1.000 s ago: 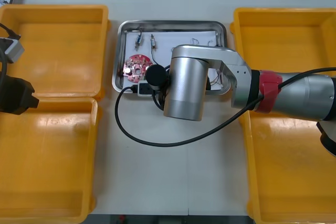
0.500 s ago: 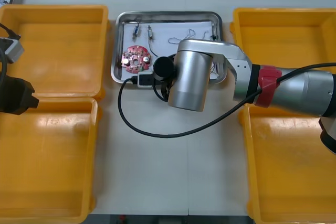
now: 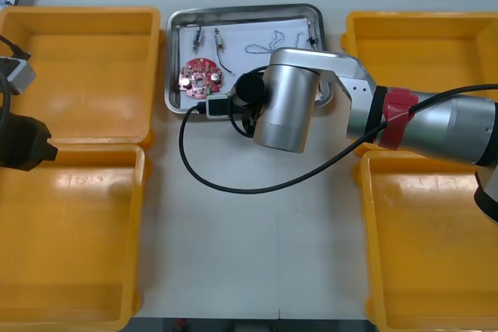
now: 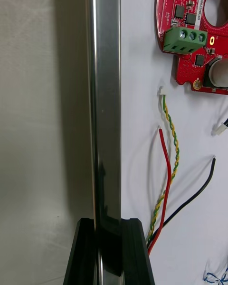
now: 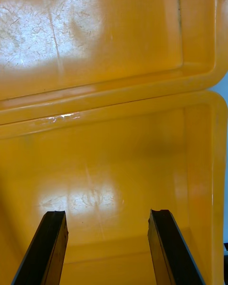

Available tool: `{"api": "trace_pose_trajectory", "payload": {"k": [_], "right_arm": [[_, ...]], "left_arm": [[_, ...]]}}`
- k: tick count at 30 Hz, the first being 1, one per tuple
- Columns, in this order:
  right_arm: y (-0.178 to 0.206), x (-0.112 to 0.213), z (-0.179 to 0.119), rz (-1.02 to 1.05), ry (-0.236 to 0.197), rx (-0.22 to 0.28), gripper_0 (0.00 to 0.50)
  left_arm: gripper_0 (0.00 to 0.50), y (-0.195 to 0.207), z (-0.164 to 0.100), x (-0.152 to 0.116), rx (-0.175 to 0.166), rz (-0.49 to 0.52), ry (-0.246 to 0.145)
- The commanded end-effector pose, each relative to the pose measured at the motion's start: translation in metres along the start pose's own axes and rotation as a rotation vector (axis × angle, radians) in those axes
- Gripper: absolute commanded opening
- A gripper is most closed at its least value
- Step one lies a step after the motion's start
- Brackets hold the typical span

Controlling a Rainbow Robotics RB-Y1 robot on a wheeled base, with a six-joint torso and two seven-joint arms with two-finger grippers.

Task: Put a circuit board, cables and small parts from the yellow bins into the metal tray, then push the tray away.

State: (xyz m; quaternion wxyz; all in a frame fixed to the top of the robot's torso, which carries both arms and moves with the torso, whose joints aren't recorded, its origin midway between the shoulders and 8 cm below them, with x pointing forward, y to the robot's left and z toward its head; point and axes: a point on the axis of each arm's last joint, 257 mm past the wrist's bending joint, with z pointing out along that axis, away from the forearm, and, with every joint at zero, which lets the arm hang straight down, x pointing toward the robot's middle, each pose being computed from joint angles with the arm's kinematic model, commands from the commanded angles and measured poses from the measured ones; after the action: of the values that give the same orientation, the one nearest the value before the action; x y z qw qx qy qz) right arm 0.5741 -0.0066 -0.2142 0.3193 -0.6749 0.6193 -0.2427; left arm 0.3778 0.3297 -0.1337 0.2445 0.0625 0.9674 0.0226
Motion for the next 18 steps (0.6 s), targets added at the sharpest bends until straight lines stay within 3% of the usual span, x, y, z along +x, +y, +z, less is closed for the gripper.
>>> {"api": "trace_pose_trajectory", "payload": {"k": [1,18], "right_arm": [[-0.043,-0.005,-0.010,-0.075,-0.004,0.084,0.000],[-0.074,-0.015,0.001,-0.067,-0.059,0.142,0.000]], "left_arm": [[0.500,0.014,-0.012,-0.004,-0.044,0.040,-0.032],[0.500,0.014,-0.012,-0.004,-0.044,0.040,-0.032]]}}
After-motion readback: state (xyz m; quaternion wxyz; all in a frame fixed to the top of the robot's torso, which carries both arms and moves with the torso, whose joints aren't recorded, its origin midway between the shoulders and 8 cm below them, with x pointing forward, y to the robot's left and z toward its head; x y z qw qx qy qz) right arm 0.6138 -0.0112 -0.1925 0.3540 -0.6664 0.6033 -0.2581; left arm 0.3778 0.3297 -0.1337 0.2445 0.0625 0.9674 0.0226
